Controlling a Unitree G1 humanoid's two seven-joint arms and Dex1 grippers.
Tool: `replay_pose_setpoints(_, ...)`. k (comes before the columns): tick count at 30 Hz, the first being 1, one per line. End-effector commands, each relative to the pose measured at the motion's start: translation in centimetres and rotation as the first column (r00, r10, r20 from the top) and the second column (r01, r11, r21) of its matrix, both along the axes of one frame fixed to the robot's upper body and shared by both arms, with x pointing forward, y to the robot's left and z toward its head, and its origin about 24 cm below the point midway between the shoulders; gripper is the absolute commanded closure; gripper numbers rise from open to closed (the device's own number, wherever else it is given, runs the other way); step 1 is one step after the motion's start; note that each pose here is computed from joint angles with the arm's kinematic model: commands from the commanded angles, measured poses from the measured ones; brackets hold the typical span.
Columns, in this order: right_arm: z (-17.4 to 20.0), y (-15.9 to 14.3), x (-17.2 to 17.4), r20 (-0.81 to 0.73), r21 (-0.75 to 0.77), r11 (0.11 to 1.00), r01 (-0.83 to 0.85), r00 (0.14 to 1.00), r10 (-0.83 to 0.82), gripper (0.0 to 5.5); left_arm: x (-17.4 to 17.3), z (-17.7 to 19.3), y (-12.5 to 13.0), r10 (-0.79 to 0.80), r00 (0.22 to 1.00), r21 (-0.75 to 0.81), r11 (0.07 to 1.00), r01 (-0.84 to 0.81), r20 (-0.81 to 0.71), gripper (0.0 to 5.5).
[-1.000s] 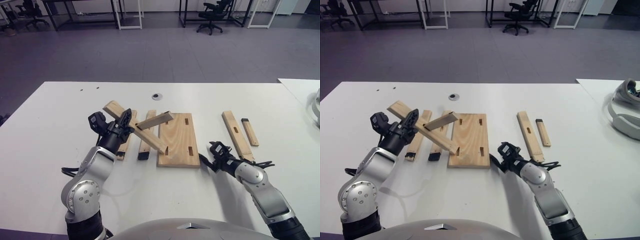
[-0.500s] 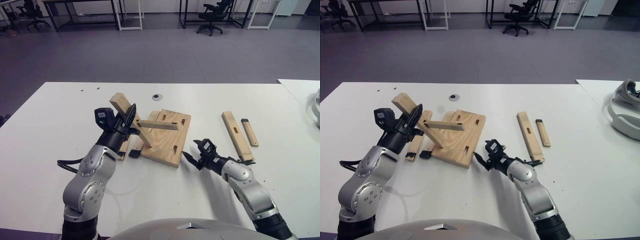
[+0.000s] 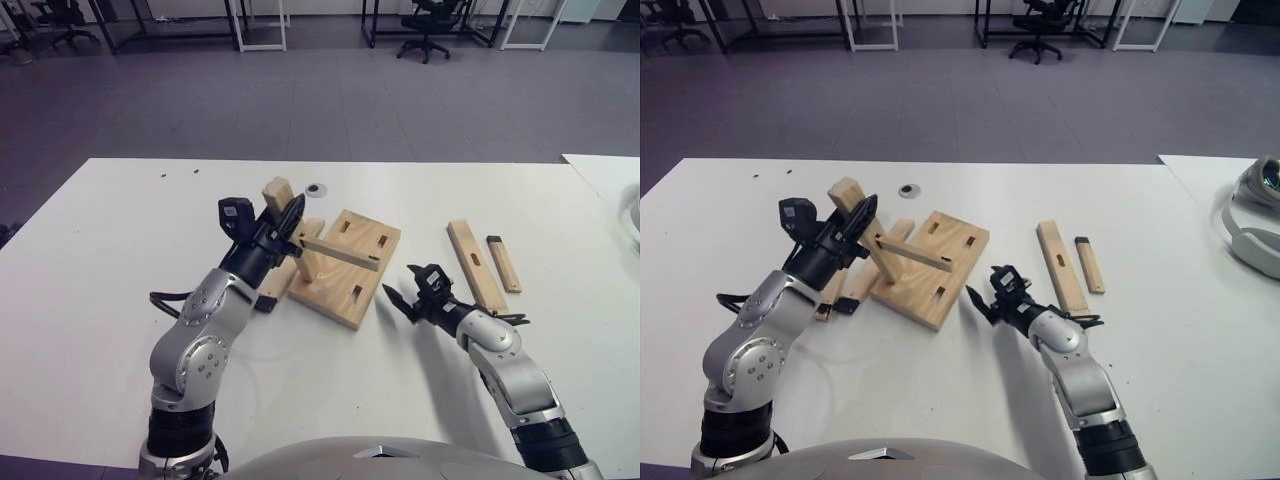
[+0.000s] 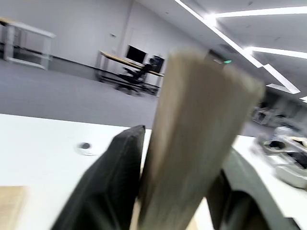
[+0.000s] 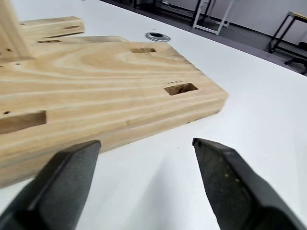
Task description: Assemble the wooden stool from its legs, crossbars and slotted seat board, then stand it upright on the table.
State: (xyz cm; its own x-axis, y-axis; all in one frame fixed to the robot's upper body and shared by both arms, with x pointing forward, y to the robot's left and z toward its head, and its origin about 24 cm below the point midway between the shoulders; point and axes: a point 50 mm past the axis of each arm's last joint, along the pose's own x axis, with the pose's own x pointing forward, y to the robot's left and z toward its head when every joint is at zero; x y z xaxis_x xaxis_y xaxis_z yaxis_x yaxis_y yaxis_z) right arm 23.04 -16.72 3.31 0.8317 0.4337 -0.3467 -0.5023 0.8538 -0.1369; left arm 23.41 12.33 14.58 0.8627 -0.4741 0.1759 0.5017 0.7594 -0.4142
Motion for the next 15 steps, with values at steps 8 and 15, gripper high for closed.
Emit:
replay_pose_setpoints(8, 2.3, -3.5, 2.1, 0.096, -0.009, 0.986, 0.165, 0.982, -0.164, 1.91, -2.0, 8.9, -0.6, -0.32, 0.906, -0.183, 0.908, 0.377, 0.275, 1.7)
replay_pose_setpoints(15, 3.1, -5.4, 2.6, 0.133, -0.009, 0.967, 0.254, 0.959, -0.25, 1.91, 4.4, 6.7, 6.7, 0.076, 0.988, 0.121, 0.988, -0.092, 0.133, 1.12)
